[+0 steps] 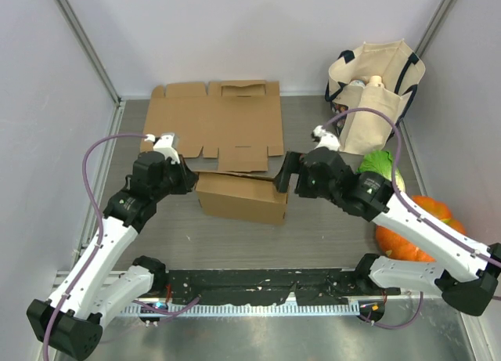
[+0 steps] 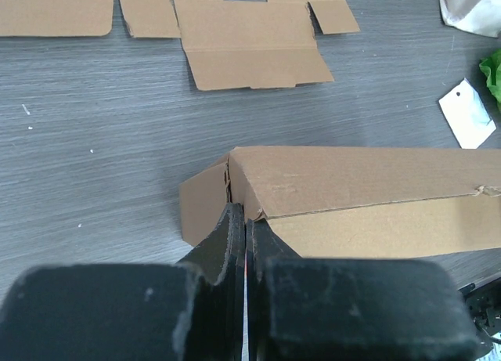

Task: Fold the paper box

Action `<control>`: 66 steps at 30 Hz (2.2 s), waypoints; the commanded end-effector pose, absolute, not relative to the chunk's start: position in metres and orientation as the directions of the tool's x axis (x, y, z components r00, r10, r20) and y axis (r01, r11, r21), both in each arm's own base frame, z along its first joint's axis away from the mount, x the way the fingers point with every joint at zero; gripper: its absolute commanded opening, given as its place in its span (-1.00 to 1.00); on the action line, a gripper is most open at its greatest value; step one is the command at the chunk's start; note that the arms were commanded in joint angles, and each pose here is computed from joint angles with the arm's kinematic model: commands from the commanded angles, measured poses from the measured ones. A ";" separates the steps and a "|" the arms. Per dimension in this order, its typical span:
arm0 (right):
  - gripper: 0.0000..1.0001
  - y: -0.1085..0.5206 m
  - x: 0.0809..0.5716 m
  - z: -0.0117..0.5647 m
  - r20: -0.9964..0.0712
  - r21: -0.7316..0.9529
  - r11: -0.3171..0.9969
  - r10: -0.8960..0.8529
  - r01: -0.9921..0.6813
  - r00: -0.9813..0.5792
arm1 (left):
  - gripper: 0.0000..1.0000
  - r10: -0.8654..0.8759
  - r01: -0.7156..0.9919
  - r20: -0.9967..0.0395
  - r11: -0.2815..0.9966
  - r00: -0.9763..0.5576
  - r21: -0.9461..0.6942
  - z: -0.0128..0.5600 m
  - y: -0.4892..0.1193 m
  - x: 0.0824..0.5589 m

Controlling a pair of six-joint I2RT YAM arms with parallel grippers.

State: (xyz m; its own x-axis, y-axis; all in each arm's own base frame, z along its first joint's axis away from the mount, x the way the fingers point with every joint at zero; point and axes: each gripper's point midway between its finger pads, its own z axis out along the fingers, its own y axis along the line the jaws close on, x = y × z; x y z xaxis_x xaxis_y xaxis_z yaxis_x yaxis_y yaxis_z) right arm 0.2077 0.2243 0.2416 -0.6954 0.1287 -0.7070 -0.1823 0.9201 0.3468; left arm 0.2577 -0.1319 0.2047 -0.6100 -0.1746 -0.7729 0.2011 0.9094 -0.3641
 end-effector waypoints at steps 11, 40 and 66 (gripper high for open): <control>0.96 0.242 0.245 0.262 -0.276 0.805 0.548 0.684 0.226 -0.676 | -1.00 -0.164 0.137 -0.652 0.913 -0.740 -0.385 0.164 -0.129 0.225; 0.31 0.237 0.230 0.178 -0.241 0.770 0.578 0.656 0.271 -0.715 | 0.47 -0.246 0.209 -0.652 0.817 -0.717 -0.538 0.244 -0.143 0.192; -0.02 0.231 0.228 0.156 -0.350 0.720 0.672 0.570 0.176 -0.743 | -0.51 -0.477 -0.077 -0.519 0.785 -0.710 -0.615 0.208 -0.123 0.214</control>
